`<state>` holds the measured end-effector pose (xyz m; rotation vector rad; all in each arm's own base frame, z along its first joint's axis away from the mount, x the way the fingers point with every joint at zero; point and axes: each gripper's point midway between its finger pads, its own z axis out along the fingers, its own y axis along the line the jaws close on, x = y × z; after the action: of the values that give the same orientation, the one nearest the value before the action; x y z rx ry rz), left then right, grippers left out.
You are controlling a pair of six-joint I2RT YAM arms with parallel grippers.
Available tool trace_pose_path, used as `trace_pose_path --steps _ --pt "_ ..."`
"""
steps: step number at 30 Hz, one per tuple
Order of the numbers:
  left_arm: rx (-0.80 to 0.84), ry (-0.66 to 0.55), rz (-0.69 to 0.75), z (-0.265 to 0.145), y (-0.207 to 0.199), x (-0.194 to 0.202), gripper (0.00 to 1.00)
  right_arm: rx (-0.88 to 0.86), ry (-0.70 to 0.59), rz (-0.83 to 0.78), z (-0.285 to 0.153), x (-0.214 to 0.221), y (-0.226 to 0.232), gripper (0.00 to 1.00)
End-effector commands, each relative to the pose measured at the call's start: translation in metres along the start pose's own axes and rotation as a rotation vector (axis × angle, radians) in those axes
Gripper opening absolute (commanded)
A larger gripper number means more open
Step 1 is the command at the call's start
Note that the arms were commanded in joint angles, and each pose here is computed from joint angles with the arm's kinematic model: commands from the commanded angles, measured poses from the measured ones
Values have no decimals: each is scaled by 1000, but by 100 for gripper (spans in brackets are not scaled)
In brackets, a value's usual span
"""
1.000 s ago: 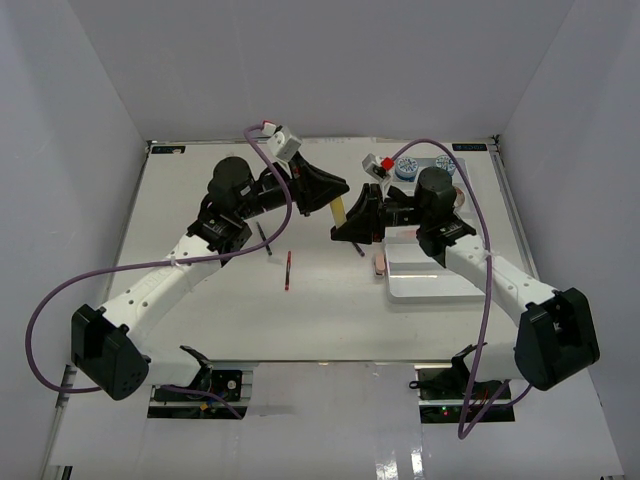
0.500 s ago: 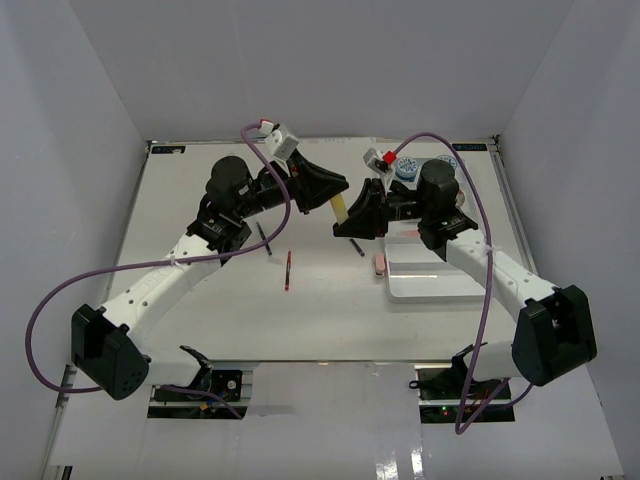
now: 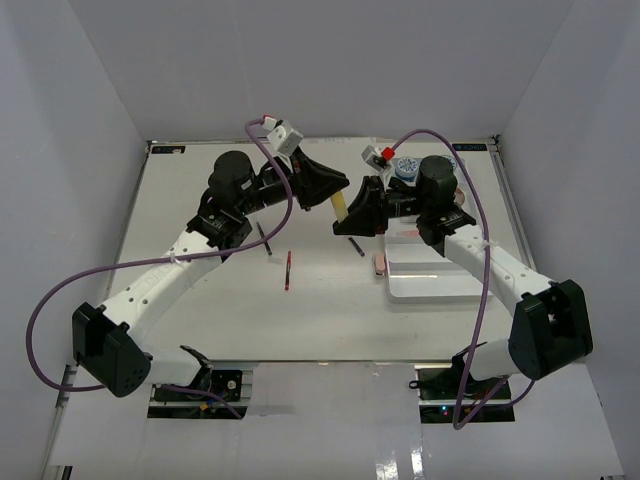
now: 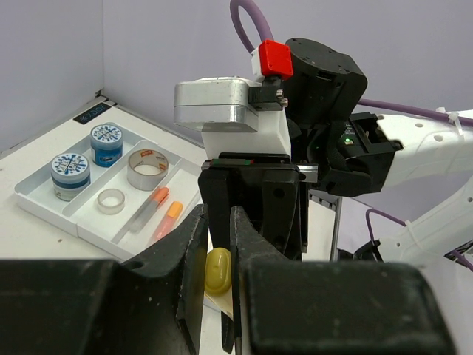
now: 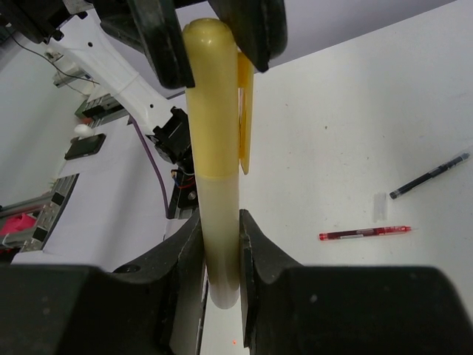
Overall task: Sort the stationery into containers
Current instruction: Close the pen cap on the pen.
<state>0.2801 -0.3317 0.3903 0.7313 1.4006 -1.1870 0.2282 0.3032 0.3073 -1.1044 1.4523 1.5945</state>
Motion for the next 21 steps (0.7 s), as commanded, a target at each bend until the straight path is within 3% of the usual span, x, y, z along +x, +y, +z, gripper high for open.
trace_pose_path --steps 1,8,15,21 --pt "43 333 -225 -12 -20 97 4 92 -197 -312 -9 -86 12 8" --pt "2 216 -125 -4 -13 62 16 84 -135 -186 -11 -36 2 8" --pt "-61 53 -75 5 -4 18 56 136 -42 -31 -15 25 -19 8" --pt "-210 -49 -70 -3 19 -8 75 241 -2 66 -22 68 -38 8"
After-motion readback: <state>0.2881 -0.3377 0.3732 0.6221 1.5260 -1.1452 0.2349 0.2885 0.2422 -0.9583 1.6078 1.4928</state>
